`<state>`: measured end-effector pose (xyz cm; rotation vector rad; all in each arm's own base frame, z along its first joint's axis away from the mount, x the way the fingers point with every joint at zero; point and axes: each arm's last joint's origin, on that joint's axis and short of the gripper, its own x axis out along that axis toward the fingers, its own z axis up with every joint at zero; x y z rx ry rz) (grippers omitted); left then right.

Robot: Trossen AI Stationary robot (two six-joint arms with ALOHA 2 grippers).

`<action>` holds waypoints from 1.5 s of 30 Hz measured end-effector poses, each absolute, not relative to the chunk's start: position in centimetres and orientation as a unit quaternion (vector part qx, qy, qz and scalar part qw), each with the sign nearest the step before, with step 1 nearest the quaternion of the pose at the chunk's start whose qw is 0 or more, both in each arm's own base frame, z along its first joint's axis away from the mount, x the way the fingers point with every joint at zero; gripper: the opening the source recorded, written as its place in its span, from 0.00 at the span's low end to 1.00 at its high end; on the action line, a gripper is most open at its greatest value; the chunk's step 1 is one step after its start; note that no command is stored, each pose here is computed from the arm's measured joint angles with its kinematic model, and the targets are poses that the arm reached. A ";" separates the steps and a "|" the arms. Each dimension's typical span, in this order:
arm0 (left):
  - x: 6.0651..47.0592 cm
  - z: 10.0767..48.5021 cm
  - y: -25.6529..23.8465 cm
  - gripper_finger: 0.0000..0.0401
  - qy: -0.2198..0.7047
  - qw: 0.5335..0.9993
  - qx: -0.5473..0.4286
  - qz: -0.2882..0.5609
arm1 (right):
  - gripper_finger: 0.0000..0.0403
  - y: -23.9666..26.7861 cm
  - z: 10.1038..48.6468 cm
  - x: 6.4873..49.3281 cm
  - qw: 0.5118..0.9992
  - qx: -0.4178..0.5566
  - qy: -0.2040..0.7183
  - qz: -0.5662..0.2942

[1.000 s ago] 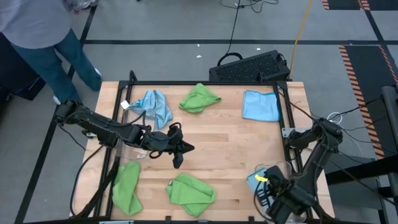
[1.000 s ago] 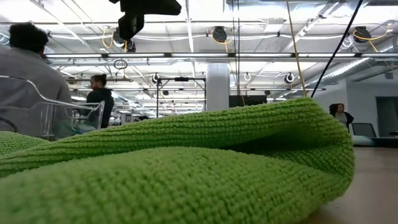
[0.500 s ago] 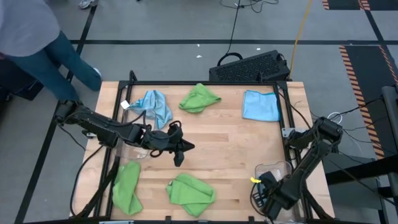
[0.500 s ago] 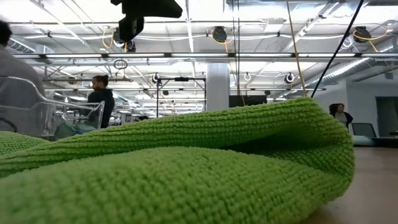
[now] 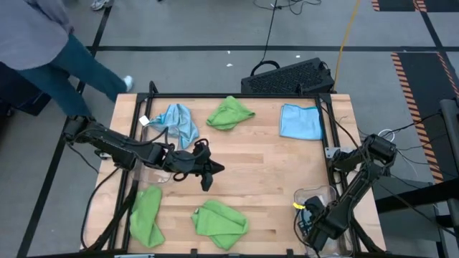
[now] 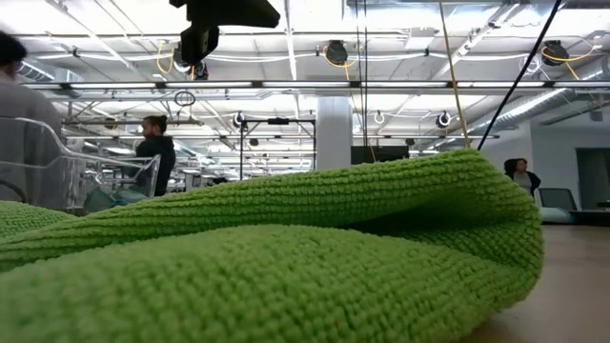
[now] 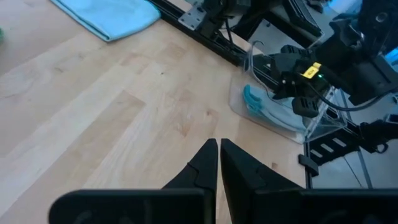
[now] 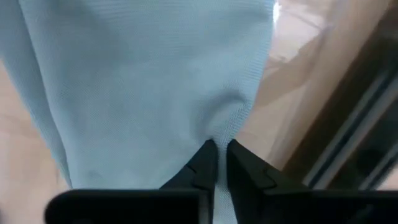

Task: Sort microfiber towel by color & place in baskets
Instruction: Put the folded blue microfiber towel into the right transparent bin, then fold the right blue microfiber towel

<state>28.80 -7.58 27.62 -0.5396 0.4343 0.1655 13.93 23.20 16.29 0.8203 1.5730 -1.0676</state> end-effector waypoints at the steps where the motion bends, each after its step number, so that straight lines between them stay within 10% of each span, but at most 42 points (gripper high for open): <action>1: 28.8 27.6 -7.6 0.05 0.211 0.937 -0.266 0.085 | 0.09 23.1 16.3 13.8 0.506 0.335 0.655 -0.451; 16: 28.7 27.7 -7.8 0.05 0.203 0.936 -0.269 0.098 | 0.45 20.8 20.1 12.0 0.503 0.315 0.655 -0.468; 34: 28.5 27.6 -8.4 0.07 0.210 0.944 -0.241 0.084 | 0.45 17.6 26.9 14.6 0.713 0.453 0.445 -0.298; 45: 28.7 27.5 -7.6 0.32 0.212 0.942 -0.240 0.098 | 0.45 11.8 28.8 18.7 0.798 0.381 0.357 -0.301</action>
